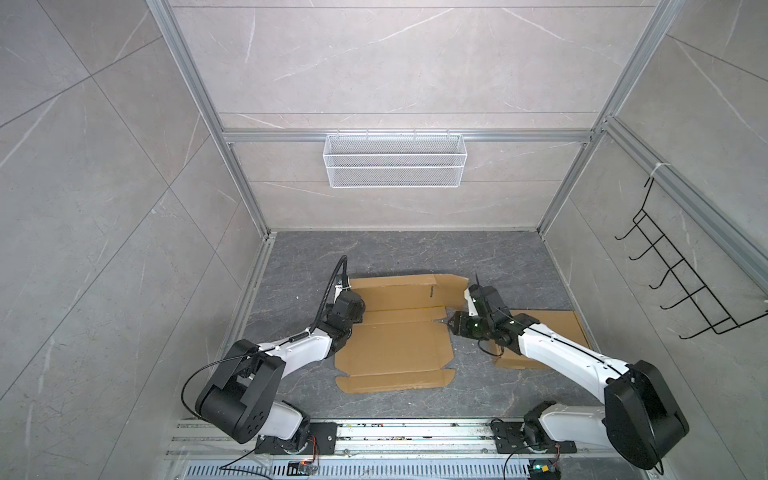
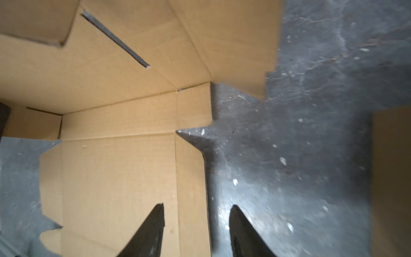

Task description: Fold the paper box

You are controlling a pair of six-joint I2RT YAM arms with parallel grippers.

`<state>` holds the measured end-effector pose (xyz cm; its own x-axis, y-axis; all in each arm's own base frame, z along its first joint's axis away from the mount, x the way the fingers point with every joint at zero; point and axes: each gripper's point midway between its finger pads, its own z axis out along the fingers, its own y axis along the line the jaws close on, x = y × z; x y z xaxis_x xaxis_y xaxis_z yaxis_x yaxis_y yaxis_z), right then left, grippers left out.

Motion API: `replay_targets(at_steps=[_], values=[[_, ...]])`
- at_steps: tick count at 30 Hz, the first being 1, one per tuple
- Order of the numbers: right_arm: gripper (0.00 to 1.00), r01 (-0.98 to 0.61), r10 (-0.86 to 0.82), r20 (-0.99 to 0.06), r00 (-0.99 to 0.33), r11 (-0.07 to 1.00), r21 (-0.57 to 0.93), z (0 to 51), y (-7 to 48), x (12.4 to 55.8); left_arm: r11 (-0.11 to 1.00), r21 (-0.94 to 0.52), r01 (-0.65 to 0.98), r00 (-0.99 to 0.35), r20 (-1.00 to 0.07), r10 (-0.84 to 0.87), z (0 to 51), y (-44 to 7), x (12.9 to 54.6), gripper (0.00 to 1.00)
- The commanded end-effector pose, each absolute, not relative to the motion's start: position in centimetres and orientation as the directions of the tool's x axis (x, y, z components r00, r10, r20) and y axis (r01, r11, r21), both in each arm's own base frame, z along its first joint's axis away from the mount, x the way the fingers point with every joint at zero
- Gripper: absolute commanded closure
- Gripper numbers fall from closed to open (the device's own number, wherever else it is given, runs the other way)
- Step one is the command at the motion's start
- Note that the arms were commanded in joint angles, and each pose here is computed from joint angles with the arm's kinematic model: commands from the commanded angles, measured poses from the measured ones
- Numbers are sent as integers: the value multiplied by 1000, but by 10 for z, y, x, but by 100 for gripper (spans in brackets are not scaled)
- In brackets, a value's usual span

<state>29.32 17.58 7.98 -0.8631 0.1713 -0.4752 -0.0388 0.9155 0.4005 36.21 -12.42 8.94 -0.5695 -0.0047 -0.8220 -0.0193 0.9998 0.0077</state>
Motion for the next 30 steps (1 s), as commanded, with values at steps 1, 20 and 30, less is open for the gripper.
replay_targets(at_steps=[1,20,30], values=[[49,-5,257,-582,-771,912,409,82,179,328,997,78,-10,-659,-750,52,64,-118,349,100],[49,15,248,-565,-787,923,384,23,201,349,997,75,26,-682,-728,72,53,-123,346,100],[64,-91,110,-621,-776,954,284,39,215,349,997,67,29,-683,-727,68,50,-125,346,100]])
